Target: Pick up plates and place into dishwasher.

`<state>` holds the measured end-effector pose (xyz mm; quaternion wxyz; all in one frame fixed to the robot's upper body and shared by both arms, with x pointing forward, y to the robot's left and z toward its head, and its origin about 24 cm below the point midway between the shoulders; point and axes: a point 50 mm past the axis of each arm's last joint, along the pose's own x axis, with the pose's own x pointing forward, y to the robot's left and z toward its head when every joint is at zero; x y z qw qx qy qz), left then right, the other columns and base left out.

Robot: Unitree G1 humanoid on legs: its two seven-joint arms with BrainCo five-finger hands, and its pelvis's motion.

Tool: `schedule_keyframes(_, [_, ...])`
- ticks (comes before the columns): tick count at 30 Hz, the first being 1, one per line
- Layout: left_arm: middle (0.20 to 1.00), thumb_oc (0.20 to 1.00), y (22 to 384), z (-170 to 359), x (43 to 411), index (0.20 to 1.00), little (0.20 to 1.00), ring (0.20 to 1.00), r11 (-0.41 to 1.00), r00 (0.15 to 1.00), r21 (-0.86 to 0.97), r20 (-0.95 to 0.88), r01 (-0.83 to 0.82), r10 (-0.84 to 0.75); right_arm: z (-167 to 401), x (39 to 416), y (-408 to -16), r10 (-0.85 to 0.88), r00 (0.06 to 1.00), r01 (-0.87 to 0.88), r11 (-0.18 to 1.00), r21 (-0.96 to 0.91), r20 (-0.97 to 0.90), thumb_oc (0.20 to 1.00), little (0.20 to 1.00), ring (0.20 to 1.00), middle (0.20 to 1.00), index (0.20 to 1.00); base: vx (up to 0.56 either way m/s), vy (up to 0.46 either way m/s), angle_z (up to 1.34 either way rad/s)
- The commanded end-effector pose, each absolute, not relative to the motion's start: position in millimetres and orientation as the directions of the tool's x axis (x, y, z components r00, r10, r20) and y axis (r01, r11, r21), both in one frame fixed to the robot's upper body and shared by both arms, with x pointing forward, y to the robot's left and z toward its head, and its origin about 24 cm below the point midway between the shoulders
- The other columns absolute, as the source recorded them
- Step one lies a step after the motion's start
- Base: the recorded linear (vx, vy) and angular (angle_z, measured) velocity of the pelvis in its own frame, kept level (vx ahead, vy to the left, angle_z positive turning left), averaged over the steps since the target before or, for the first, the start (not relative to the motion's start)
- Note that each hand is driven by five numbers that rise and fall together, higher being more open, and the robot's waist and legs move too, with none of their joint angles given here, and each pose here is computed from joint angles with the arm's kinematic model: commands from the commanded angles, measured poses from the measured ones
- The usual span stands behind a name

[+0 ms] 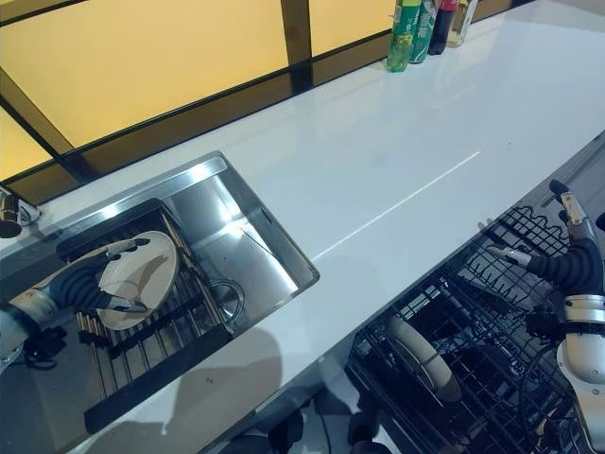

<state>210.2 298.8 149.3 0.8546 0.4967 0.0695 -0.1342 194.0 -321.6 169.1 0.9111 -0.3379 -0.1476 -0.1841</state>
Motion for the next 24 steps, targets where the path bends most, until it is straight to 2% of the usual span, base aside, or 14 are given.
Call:
schedule_keyframes(1, [1.0, 1.0, 298, 156, 211, 1.0, 1.0, 1.0, 0.445, 0.94, 0.828, -0.287, 0.34, -0.185, 198, 199, -307, -0.127, 0.862, 0.43, 0.698, -0.573, 0.492, 1.0, 1.0, 1.0, 1.0, 1.0, 0.0, 0.0, 0.0])
schedule_keyframes(7, [1.0, 1.0, 301, 122, 210, 1.0, 1.0, 1.0, 0.487, 0.898, 0.761, -0.418, 0.429, -0.138, 195, 203, -304, -0.116, 0.868, 0.415, 0.705, -0.576, 0.483, 1.0, 1.0, 1.0, 1.0, 1.0, 0.01, -0.007, 0.0])
schedule_keyframes(12, [1.0, 1.0, 310, 100, 213, 1.0, 1.0, 1.0, 0.499, 0.898, 0.768, -0.436, 0.401, -0.05, 192, 207, -301, -0.105, 0.873, 0.401, 0.709, -0.58, 0.476, 1.0, 1.0, 1.0, 1.0, 1.0, 0.03, -0.001, -0.01])
schedule_keyframes(16, [1.0, 1.0, 304, 79, 210, 1.0, 1.0, 1.0, 0.54, 0.873, 0.721, -0.483, 0.435, -0.059, 188, 208, -297, -0.104, 0.871, 0.403, 0.711, -0.577, 0.48, 1.0, 1.0, 1.0, 1.0, 1.0, -0.01, -0.014, -0.07])
schedule_keyframes(20, [1.0, 1.0, 298, 69, 212, 1.0, 1.0, 1.0, 0.538, 0.868, 0.715, -0.493, 0.447, -0.066, 189, 211, -295, -0.105, 0.866, 0.408, 0.713, -0.569, 0.489, 1.0, 1.0, 1.0, 1.0, 1.0, -0.04, -0.021, -0.12])
schedule_keyframes(24, [1.0, 1.0, 301, 67, 217, 1.0, 1.0, 1.0, 0.516, 0.895, 0.764, -0.447, 0.387, -0.009, 191, 215, -293, -0.1, 0.86, 0.413, 0.713, -0.566, 0.5, 1.0, 1.0, 1.0, 1.0, 1.0, -0.05, 0.007, -0.02])
